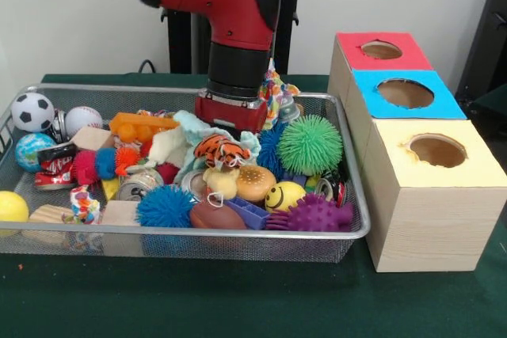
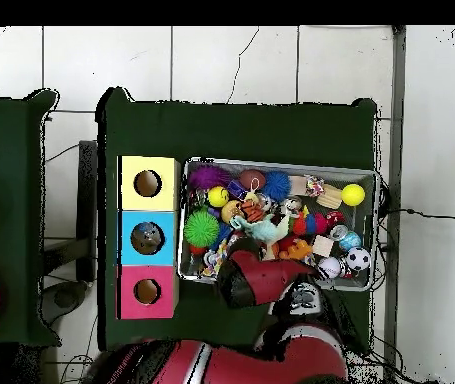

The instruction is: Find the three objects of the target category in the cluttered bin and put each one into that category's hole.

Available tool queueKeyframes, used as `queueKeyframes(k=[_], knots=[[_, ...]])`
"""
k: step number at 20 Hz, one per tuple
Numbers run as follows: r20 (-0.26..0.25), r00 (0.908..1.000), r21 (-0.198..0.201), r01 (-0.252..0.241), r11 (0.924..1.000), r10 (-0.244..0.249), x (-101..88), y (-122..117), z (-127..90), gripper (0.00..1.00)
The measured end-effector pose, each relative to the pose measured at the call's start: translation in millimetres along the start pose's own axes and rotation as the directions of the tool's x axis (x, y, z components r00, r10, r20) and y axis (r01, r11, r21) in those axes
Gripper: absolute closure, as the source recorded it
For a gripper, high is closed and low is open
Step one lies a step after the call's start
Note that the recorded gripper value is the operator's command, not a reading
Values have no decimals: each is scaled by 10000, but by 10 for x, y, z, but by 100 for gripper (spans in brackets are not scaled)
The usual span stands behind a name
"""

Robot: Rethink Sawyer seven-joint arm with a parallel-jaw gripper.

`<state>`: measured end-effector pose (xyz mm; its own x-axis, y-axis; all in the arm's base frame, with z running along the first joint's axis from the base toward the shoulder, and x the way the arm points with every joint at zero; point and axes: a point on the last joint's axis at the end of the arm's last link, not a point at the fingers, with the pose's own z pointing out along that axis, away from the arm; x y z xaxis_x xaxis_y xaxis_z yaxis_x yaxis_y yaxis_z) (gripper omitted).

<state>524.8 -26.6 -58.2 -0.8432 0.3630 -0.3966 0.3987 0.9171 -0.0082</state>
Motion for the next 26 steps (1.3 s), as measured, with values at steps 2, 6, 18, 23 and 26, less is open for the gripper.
queueKeyframes(k=[2,6,18,23,26], knots=[[939,9942,125,511,9986,-521,44,-25,45,100],[2371,9654,571,979,9936,-1088,125,-116,145,100],[3931,8762,2139,2079,9545,-2789,38,-464,304,100],[4065,8581,2820,2087,9365,-3136,-89,-683,362,100],[4049,8508,3532,1924,9156,-3350,-187,-888,371,100]])
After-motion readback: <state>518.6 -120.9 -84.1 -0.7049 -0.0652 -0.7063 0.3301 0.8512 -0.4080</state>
